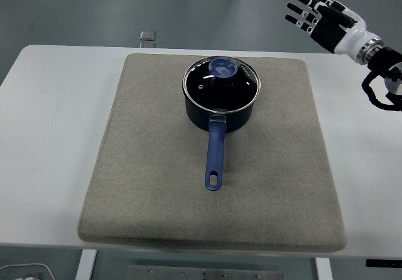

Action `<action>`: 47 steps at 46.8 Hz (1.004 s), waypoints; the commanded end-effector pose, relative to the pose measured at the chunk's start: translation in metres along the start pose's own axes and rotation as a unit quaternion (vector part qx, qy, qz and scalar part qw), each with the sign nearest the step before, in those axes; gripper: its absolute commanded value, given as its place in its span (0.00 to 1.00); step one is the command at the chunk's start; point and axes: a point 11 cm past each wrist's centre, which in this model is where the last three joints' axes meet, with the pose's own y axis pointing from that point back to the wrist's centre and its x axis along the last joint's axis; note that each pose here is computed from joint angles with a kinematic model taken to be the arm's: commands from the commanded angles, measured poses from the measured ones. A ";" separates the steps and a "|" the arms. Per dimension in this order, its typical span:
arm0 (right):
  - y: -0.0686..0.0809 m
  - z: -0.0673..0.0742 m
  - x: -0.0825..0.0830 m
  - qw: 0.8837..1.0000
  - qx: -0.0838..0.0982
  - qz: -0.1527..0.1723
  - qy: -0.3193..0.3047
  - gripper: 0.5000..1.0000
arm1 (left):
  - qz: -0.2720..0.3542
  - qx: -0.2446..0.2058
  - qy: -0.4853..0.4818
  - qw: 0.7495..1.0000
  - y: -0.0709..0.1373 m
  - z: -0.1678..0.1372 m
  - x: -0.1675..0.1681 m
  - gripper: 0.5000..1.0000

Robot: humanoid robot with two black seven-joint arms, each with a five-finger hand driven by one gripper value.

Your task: Lift the pot lid and place it to the right of the pot.

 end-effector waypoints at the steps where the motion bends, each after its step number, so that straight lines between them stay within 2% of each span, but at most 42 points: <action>1: 0.000 -0.001 0.000 1.000 0.001 0.000 0.001 0.86 | 0.001 0.000 0.000 1.000 0.000 0.000 0.000 1.00; 13: 0.000 0.003 0.000 1.000 -0.003 -0.001 0.003 0.86 | -0.001 0.000 0.000 1.000 0.000 0.000 -0.001 1.00; 18: 0.001 0.000 0.001 1.000 -0.001 -0.001 0.006 0.86 | -0.001 0.000 0.000 1.000 0.000 0.000 -0.001 1.00; 27: 0.001 -0.001 0.001 0.999 -0.010 -0.002 0.045 0.86 | 0.001 0.000 0.000 1.000 0.000 0.000 0.000 1.00; 39: 0.002 -0.001 0.000 0.998 -0.016 -0.005 0.066 0.86 | 0.001 0.000 0.000 1.000 0.000 0.000 0.000 1.00; 47: 0.000 -0.004 -0.006 0.995 -0.022 -0.012 0.095 0.86 | 0.001 0.000 0.000 1.000 0.000 0.000 0.000 1.00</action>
